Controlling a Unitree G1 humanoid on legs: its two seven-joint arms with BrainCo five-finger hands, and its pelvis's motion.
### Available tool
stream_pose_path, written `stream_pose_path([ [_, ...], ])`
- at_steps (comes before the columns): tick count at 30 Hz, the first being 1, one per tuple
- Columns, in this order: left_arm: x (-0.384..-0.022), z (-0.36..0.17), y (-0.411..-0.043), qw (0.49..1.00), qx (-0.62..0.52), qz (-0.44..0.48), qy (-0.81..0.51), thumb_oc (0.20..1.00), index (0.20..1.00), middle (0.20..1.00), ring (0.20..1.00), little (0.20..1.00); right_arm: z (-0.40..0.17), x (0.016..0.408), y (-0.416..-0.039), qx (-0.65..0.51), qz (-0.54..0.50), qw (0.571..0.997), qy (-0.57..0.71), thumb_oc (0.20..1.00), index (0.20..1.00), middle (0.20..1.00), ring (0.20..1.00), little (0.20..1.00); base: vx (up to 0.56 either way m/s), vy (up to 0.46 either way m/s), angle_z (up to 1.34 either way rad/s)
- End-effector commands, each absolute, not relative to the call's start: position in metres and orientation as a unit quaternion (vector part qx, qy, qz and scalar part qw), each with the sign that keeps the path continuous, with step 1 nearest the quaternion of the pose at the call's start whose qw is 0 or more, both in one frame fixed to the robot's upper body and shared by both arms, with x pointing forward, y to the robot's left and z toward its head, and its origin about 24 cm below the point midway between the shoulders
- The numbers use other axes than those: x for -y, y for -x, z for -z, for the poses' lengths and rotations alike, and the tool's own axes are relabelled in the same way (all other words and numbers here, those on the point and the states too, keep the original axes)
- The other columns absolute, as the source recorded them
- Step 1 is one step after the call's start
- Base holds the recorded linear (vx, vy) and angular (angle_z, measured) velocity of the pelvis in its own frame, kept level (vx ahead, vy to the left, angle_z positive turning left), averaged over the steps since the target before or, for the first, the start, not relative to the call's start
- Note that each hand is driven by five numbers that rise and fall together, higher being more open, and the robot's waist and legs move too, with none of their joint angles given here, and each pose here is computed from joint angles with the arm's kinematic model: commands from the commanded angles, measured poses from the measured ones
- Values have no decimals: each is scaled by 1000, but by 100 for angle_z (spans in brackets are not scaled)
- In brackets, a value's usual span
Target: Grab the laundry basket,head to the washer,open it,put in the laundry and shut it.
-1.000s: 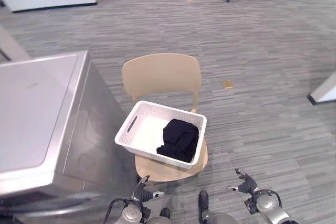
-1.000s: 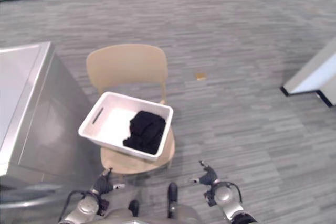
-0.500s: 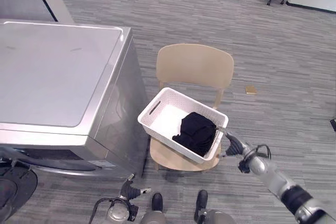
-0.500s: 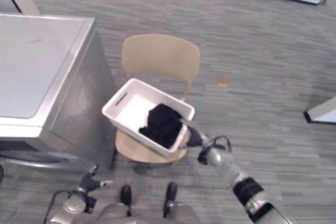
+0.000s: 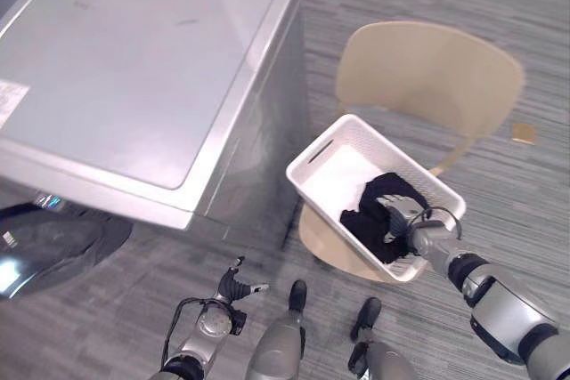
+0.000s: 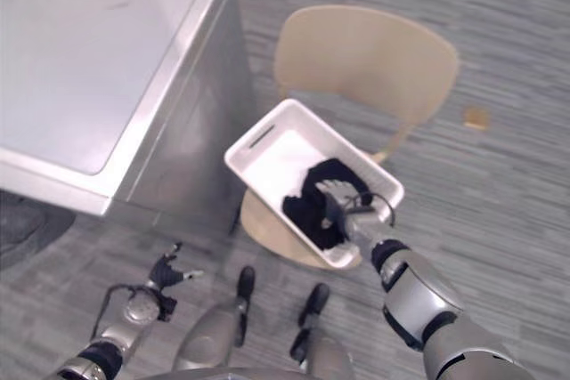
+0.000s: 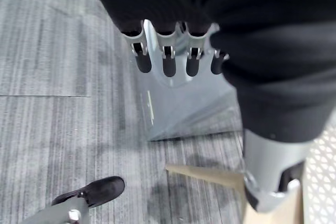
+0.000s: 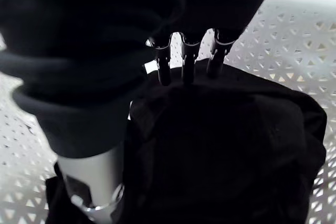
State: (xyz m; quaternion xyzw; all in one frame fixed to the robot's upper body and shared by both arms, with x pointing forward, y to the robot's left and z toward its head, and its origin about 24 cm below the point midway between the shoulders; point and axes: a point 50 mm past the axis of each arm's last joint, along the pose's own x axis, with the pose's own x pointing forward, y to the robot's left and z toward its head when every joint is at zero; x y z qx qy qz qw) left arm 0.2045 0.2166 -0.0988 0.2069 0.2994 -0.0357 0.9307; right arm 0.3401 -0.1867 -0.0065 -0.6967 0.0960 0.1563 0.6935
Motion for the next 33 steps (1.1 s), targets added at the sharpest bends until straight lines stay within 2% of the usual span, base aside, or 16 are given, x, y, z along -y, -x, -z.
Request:
stream_pose_path([
  [1, -200, 90, -218, 945, -259, 57, -193, 1000, 1000, 1000, 1000, 1000, 6, 219, -338, -138, -119, 647, 740, 1000, 1000, 1000, 1000, 1000, -13, -44, 24],
  [2, -192, 88, -221, 945, -251, 76, -194, 1000, 1000, 1000, 1000, 1000, 10, 233, -333, -175, -113, 640, 739, 1000, 1000, 1000, 1000, 1000, 18, -44, 41],
  [4, -190, 87, -221, 944, -250, 83, -197, 1000, 1000, 1000, 1000, 1000, 13, 236, -331, -192, -111, 649, 728, 1000, 1000, 1000, 1000, 1000, 18, -45, 39],
  [5, -189, 88, -221, 943, -250, 88, -201, 1000, 1000, 1000, 1000, 1000, 12, 235, -331, -194, -108, 659, 718, 457, 457, 457, 457, 457, 1, -33, 25],
  [6, -190, 88, -221, 942, -252, 90, -203, 1000, 1000, 1000, 1000, 1000, 12, 233, -331, -188, -104, 676, 705, 216, 216, 216, 216, 216, 18, -29, 19],
  [9, -196, 91, -217, 938, -263, 82, -211, 1000, 1000, 1000, 1000, 1000, 4, 212, -337, -148, -80, 783, 599, 200, 200, 200, 200, 200, -46, 29, 22],
  [12, -206, 91, -214, 936, -272, 67, -212, 1000, 1000, 1000, 1000, 1000, -15, 197, -345, -103, -59, 861, 495, 200, 200, 200, 200, 200, -63, 51, -9],
  [13, -212, 90, -211, 938, -270, 60, -210, 1000, 1000, 1000, 1000, 1000, -40, 188, -353, -50, -33, 920, 388, 200, 200, 200, 200, 200, -11, 63, -32],
  [15, -212, 90, -209, 938, -271, 58, -207, 1000, 1000, 1000, 1000, 1000, -44, 185, -353, -37, -32, 933, 356, 200, 200, 200, 200, 200, 7, 34, -40],
  [17, -215, 89, -206, 940, -271, 52, -202, 1000, 1000, 1000, 1000, 1000, -60, 179, -349, 7, -29, 967, 254, 200, 200, 200, 200, 200, 26, 20, -37],
  [24, -219, 97, -189, 938, -292, 21, -183, 1000, 1000, 1000, 1000, 1000, -95, 157, -327, 113, -90, 982, 119, 200, 200, 200, 200, 200, 55, 68, -15],
  [29, -223, 104, -172, 936, -313, -10, -159, 1000, 1000, 1000, 1000, 1000, -125, 138, -293, 203, -159, 965, 50, 200, 200, 200, 200, 200, 108, 71, -30],
  [33, -224, 89, -186, 947, -274, -5, -167, 1000, 1000, 1000, 1000, 1000, -155, 129, -278, 279, -173, 944, 21, 200, 200, 200, 200, 200, -58, -62, -4],
])
